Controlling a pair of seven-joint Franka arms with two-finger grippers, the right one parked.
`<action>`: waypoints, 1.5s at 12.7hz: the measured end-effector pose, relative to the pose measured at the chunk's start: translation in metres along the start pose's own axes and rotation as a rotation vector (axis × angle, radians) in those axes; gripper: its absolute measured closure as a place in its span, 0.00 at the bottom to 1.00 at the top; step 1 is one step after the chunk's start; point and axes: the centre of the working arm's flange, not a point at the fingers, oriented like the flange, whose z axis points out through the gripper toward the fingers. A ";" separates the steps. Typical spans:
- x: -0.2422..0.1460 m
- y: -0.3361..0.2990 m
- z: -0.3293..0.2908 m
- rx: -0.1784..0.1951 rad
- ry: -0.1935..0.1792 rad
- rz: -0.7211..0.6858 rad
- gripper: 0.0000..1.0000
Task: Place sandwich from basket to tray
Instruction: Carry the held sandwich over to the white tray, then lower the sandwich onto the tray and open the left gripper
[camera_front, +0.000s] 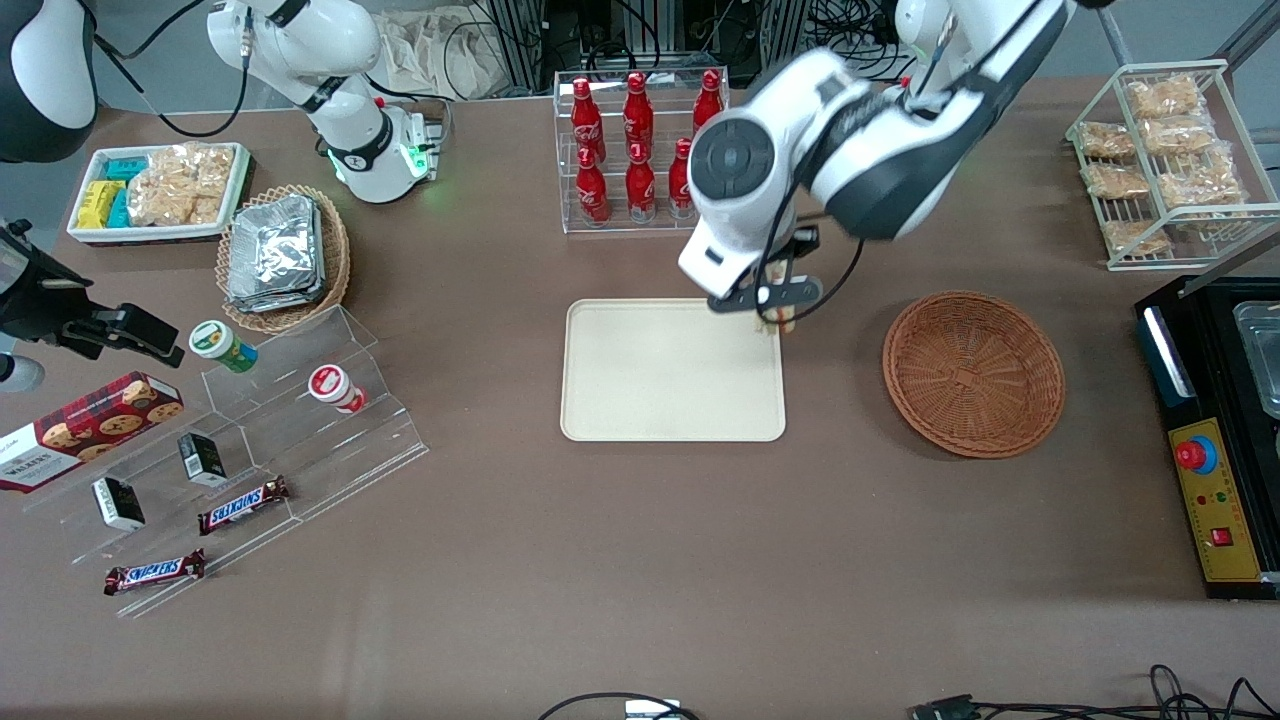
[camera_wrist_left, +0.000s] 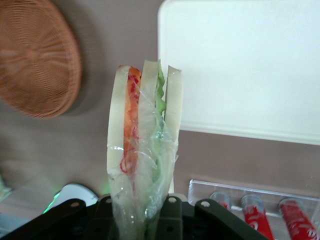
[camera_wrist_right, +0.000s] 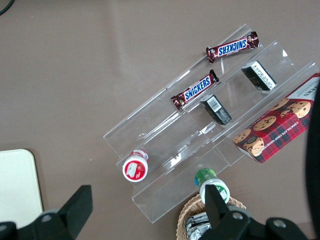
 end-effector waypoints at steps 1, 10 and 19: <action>0.009 0.008 0.021 -0.027 -0.001 0.009 0.80; 0.049 0.012 0.180 -0.090 0.135 0.048 0.80; 0.063 0.009 0.204 -0.146 0.130 0.026 0.81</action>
